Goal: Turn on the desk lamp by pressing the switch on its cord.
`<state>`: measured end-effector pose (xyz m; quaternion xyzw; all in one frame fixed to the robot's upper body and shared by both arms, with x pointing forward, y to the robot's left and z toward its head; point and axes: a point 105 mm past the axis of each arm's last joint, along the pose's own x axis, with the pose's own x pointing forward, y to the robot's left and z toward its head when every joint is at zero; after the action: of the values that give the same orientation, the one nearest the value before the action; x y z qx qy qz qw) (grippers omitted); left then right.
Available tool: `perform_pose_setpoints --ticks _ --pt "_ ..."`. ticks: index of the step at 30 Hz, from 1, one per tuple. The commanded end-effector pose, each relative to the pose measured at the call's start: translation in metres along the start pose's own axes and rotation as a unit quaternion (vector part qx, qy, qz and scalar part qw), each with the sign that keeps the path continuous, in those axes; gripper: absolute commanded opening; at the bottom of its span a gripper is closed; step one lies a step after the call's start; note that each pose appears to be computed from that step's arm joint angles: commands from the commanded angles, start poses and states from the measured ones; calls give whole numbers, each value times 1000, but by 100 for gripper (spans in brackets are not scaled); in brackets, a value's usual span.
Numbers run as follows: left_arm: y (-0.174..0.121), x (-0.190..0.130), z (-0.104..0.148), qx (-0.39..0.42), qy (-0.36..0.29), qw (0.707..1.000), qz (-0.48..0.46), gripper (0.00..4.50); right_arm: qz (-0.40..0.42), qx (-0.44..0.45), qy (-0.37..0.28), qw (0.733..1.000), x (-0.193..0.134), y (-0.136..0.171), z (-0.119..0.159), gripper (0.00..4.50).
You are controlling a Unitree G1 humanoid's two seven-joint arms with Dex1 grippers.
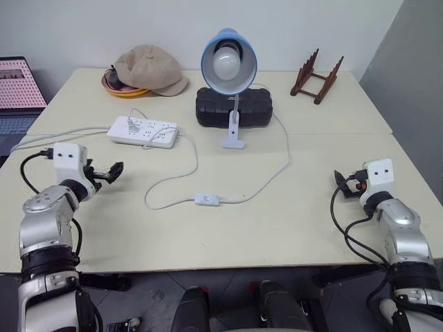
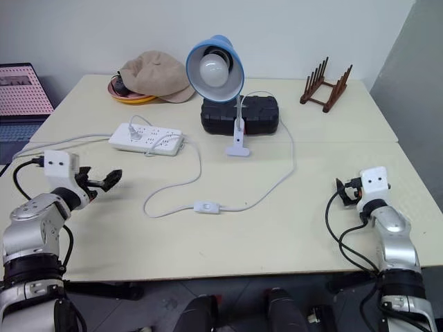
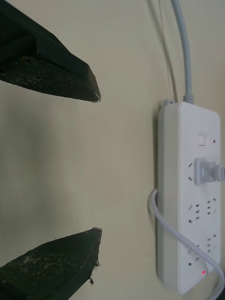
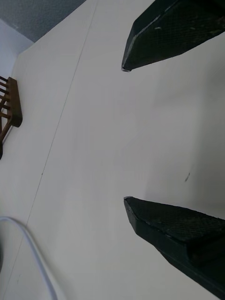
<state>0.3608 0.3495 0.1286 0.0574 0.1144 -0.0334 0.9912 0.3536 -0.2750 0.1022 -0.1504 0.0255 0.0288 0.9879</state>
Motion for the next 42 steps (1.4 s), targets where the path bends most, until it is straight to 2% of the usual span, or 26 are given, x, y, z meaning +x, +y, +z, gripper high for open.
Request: perform_pose_setpoints --ticks 1,6,11,13,15,17,20,23,27,30,34,38,42 --pt "7 -1 22 24 -27 999 -6 448 -30 6 -24 999 -6 -12 14 450" --pt "-3 -3 31 50 -32 997 -41 448 -21 3 -21 1000 -13 -10 17 450" --pt "-61 -11 64 145 -25 964 -220 448 167 24 -24 985 -31 20 45 450" --pt "-91 -21 68 203 6 926 -317 448 294 31 -12 955 -51 44 60 450" --pt "-111 -32 69 225 31 893 -389 448 384 36 10 923 -70 62 68 450" --pt "-124 -42 68 236 50 865 -440 448 428 36 25 903 -83 73 71 450" --pt "-140 -52 53 304 90 805 -502 448 481 24 46 875 -100 97 70 450" --pt "-154 -39 36 364 95 763 -526 448 496 36 46 867 -108 118 70 450" --pt "-161 -20 19 435 87 723 -530 448 491 23 49 870 -112 126 67 450" --pt "-170 -8 17 437 70 719 -535 448 473 25 47 880 -112 122 70 450" --pt "-180 0 9 454 57 701 -548 448 453 25 46 890 -115 117 70 450" --pt "-192 10 17 433 27 714 -549 448 436 35 46 898 -117 115 69 450" --pt "-199 14 19 423 19 716 -555 448 426 38 45 903 -118 113 69 450"
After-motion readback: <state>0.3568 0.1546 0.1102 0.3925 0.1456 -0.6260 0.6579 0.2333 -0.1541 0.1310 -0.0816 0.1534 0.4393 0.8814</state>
